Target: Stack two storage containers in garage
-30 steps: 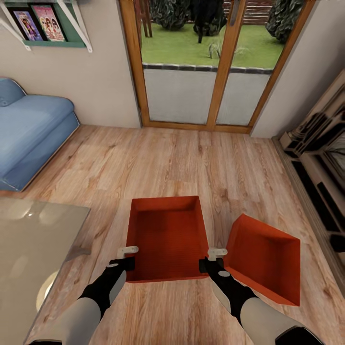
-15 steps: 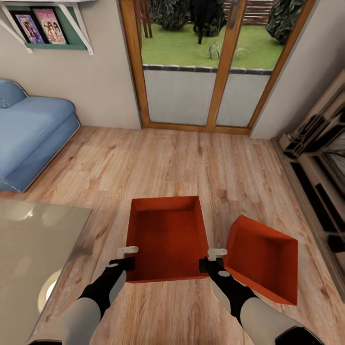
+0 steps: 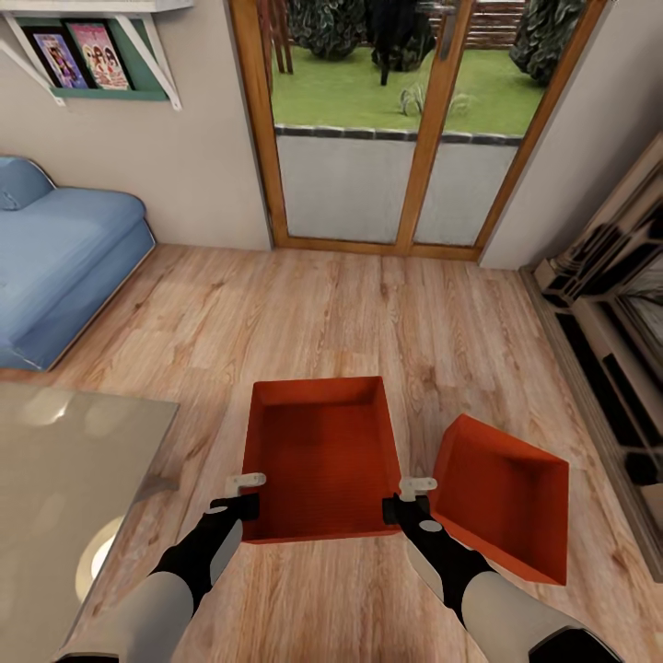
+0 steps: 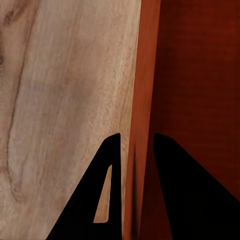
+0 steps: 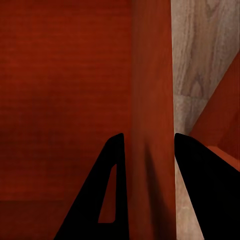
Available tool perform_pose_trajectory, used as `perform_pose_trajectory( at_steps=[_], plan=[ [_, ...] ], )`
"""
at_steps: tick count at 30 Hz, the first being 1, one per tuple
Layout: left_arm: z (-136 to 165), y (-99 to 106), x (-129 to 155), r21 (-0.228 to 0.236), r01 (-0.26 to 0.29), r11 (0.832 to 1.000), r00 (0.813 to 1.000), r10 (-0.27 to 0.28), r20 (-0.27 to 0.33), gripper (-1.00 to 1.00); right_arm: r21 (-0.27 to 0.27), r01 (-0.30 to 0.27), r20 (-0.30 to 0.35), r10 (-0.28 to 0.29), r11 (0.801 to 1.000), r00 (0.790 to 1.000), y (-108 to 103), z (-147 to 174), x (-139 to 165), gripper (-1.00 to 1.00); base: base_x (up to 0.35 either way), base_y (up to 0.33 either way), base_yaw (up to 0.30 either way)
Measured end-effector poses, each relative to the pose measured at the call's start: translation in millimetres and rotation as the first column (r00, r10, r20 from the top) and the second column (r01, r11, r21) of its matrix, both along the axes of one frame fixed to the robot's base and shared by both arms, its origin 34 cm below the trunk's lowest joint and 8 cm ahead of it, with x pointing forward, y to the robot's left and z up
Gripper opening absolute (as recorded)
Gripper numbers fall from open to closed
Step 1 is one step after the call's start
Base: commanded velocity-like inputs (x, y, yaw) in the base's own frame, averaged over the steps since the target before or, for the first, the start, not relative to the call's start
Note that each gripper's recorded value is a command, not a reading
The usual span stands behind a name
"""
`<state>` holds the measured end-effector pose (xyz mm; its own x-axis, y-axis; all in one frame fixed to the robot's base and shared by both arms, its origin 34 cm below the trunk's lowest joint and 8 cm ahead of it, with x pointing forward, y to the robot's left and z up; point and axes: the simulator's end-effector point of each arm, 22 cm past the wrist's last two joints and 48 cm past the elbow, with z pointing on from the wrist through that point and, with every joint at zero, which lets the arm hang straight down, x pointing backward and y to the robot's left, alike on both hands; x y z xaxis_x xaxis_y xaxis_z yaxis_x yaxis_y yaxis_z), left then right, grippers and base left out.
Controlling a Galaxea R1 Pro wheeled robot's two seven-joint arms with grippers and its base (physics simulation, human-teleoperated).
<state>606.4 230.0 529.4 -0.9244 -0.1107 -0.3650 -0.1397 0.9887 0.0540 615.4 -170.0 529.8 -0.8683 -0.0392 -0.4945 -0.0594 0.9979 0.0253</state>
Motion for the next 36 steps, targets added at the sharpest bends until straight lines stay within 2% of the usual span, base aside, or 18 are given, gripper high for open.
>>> perform_pose_trajectory(
  at_steps=[36],
  plan=[
    [42, 0, -8, 0.000, 0.000, 1.000, 1.000, 0.000, -0.001, -1.00, -0.001, 0.000, -0.002, 0.000, 1.000, 1.000, 0, 42, -8, -1.00, 0.000, 0.000, 0.000]
  ],
)
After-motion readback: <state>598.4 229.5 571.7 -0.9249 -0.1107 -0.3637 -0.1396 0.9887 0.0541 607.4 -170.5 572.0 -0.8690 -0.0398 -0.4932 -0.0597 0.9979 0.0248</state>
